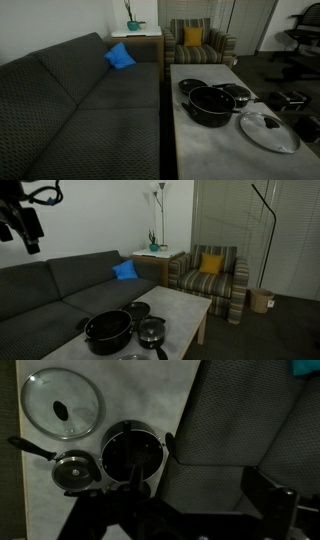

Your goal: Use the big spoon to stir the contents of the big pot

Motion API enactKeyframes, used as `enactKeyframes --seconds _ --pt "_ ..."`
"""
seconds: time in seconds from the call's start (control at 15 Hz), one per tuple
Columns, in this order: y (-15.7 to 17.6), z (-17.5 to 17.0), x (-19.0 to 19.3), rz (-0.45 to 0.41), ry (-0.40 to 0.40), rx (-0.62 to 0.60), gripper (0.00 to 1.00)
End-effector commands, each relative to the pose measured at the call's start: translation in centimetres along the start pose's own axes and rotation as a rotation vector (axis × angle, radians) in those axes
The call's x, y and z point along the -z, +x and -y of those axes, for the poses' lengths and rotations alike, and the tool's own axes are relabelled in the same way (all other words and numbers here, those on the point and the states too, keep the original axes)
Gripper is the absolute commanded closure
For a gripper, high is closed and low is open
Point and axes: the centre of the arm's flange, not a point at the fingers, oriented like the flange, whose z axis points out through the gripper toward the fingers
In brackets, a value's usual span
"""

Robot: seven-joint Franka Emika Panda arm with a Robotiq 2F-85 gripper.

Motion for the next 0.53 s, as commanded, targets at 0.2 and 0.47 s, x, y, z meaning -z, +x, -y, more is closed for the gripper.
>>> enactKeyframes --seconds 0.2,0.47 --pt "4.3 -1.2 -10.8 0.197 -0.028 -0.031 0.00" --pt "2.3 -1.1 -11.2 0.187 -0.035 -0.031 0.00"
